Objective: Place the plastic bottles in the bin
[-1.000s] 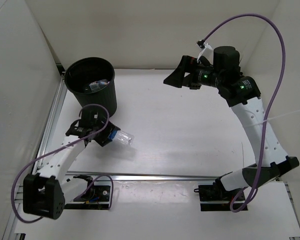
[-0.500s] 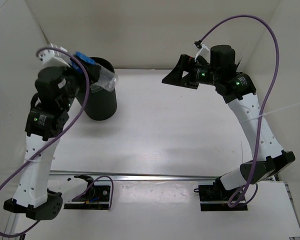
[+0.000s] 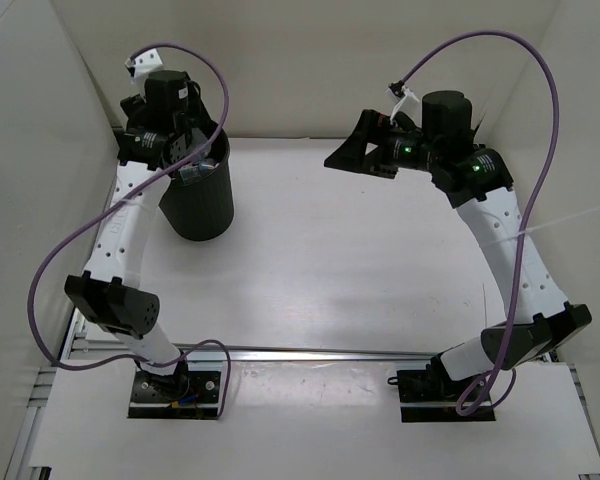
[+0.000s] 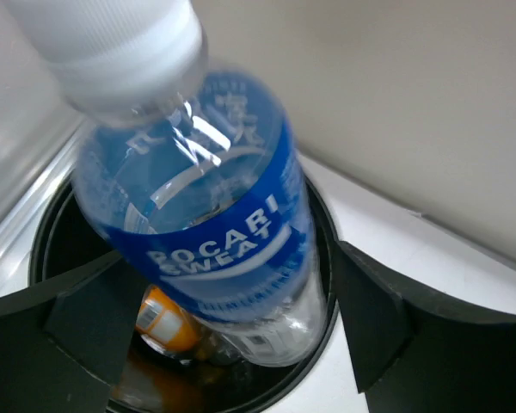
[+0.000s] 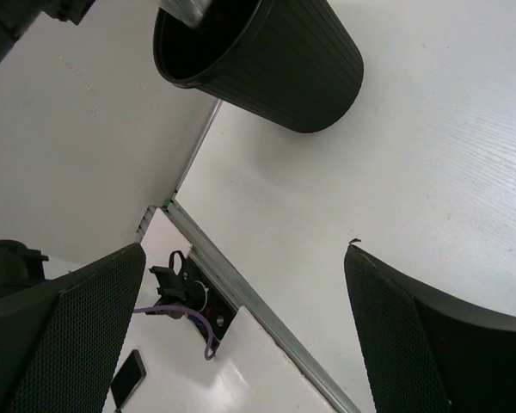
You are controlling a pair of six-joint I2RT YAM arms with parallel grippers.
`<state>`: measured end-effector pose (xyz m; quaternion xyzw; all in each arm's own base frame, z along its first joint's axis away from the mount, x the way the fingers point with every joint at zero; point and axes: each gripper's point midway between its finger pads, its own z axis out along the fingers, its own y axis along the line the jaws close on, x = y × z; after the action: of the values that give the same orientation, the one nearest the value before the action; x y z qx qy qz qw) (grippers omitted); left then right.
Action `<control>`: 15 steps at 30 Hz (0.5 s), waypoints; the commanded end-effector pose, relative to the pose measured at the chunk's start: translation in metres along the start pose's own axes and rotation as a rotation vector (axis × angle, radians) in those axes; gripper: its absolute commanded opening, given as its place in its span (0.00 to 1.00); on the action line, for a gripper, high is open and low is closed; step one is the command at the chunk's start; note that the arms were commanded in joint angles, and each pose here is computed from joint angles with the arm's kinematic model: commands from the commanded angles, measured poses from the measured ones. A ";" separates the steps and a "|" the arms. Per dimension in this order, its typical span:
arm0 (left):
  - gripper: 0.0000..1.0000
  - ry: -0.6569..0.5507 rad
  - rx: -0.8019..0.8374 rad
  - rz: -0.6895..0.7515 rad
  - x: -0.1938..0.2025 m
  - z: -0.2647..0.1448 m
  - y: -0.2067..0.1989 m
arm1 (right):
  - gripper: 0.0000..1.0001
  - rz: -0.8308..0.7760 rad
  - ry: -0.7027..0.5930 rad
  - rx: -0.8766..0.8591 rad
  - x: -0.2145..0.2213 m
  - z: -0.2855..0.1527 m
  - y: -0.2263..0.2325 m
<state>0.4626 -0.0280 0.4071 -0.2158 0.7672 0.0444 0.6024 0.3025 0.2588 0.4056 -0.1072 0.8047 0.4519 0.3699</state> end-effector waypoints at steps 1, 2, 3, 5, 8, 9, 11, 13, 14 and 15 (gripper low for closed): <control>1.00 -0.105 -0.085 -0.052 -0.038 -0.033 0.033 | 1.00 -0.061 -0.044 -0.015 -0.005 -0.019 0.010; 1.00 -0.111 -0.100 -0.062 -0.039 -0.036 0.037 | 1.00 -0.060 -0.043 -0.014 -0.003 -0.021 0.010; 1.00 -0.121 -0.129 -0.065 -0.041 -0.038 0.046 | 1.00 -0.051 -0.047 0.005 -0.004 -0.022 0.004; 1.00 -0.177 -0.167 -0.082 -0.059 -0.058 0.062 | 1.00 -0.043 -0.046 0.016 -0.004 -0.023 0.001; 1.00 -0.202 -0.185 -0.098 -0.062 -0.083 0.082 | 1.00 0.017 -0.005 0.035 -0.004 -0.022 -0.012; 1.00 -0.170 -0.198 -0.071 -0.044 -0.082 0.088 | 1.00 0.030 0.024 0.003 -0.004 -0.022 -0.008; 1.00 -0.158 -0.163 -0.096 -0.029 -0.102 0.100 | 1.00 0.089 0.045 0.001 -0.012 -0.024 -0.013; 1.00 -0.059 -0.193 -0.046 0.031 -0.096 0.117 | 1.00 0.124 0.050 0.007 -0.015 -0.027 -0.019; 1.00 -0.075 -0.186 -0.081 0.037 -0.113 0.129 | 1.00 0.164 0.060 0.013 -0.013 -0.028 -0.029; 1.00 -0.049 -0.166 -0.079 0.053 -0.116 0.132 | 1.00 0.176 0.056 0.025 -0.013 -0.027 -0.038</control>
<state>0.3165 0.0371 0.4149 -0.2925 0.7068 0.0856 0.6384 0.3238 0.2211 0.4018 -0.0580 0.8231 0.4513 0.3397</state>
